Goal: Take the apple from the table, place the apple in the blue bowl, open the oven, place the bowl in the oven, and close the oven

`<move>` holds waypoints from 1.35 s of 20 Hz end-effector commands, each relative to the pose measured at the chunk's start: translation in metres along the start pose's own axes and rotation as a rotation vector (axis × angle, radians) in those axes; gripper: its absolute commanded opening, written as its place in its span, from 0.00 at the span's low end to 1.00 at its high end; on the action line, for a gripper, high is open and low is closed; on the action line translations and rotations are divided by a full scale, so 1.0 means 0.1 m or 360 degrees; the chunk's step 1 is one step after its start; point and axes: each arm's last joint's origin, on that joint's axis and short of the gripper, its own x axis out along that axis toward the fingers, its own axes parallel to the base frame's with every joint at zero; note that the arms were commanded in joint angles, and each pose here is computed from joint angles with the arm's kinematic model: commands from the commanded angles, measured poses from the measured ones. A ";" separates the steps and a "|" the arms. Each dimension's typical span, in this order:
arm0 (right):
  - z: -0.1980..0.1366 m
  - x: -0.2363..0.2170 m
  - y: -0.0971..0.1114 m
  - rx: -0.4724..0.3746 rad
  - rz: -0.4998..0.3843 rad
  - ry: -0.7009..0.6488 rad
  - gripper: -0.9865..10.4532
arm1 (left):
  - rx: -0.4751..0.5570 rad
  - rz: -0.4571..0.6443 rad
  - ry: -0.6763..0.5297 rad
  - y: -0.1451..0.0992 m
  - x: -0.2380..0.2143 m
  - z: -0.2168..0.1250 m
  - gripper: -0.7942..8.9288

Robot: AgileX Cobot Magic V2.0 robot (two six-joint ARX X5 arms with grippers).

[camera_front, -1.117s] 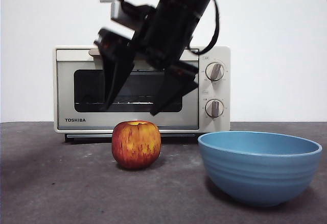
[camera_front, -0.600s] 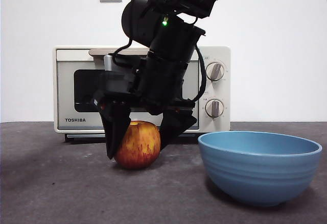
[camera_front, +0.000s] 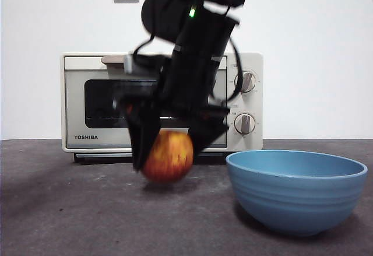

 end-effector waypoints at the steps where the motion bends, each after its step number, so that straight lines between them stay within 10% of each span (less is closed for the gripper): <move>1: 0.14 -0.42 0.08 -0.0006 0.0031 -0.0158 0.37 | 0.0045 -0.0012 -0.0031 -0.03 -0.02 0.05 0.09; 11: -0.34 -1.45 0.03 -0.0002 -0.0095 -0.0208 0.37 | 0.0066 -0.0018 -0.0060 -0.03 -0.02 0.08 0.09; 27: -1.44 -0.64 -0.27 0.0144 -0.0150 -0.0176 0.40 | 0.0058 -0.0016 -0.0051 -0.02 0.00 0.09 0.09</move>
